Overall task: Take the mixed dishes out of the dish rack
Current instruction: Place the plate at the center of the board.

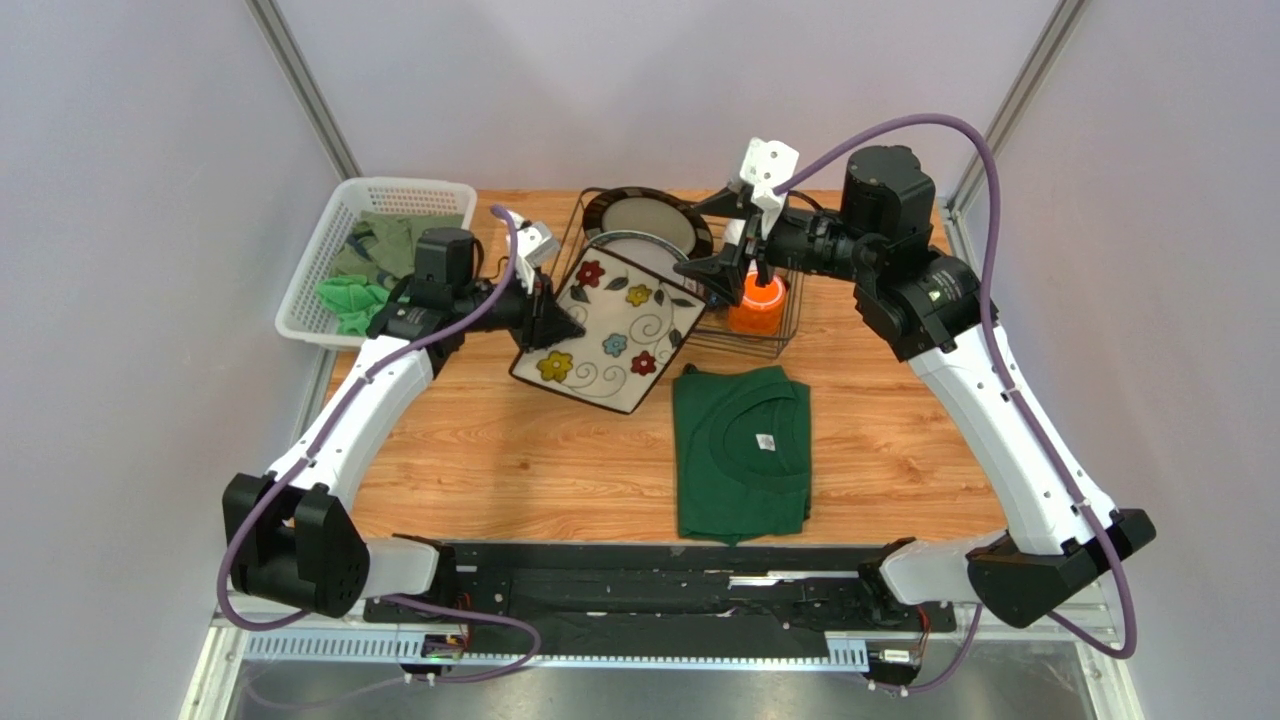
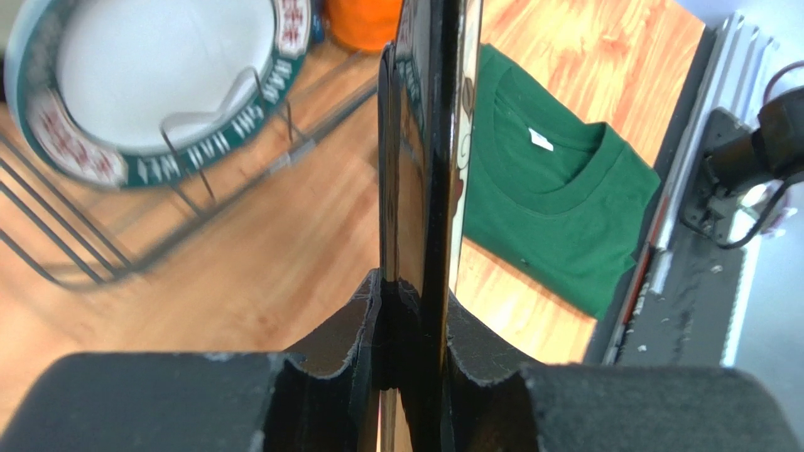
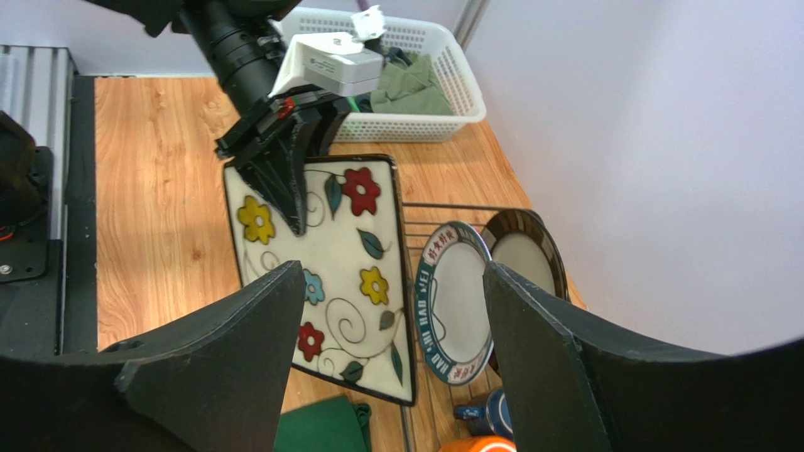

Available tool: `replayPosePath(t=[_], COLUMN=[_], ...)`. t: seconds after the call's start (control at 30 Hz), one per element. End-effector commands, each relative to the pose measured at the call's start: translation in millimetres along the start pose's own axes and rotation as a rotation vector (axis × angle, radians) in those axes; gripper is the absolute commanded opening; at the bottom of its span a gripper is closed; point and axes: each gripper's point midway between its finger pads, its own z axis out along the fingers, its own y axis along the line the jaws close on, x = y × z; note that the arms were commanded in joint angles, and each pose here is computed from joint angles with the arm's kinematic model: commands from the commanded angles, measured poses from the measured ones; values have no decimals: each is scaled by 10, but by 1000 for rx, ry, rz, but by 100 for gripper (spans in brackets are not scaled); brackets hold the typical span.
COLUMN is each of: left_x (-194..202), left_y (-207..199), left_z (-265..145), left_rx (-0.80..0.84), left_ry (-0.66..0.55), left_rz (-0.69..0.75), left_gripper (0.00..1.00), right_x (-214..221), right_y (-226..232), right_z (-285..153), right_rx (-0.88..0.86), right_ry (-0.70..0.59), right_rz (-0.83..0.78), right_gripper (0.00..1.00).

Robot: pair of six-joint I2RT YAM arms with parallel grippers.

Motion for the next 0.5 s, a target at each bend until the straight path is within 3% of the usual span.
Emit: replayPosePath(t=[0.0,0.2,0.43,0.47], left_x=[-269,-74,160,232], left_y=[-315,-339,-249,-239], left_z=[-71,-74,-66,-57], left_rx=[123,141,114,111], left_ry=[-135,-166,-180,-171], left_rz=[-62,-174,-307,-322], left_gripper=[0,0,0,0], right_x=[-161,-189,-87,-33], right_y=[-173,-431,-556,-565], right_z=[-169,-312,-406,-410], right_rx=[100,200,287,299], right_ry=[-55,-85,-79,-71], right_rz=[23,110,189,204], right_gripper=[75,76,84,89])
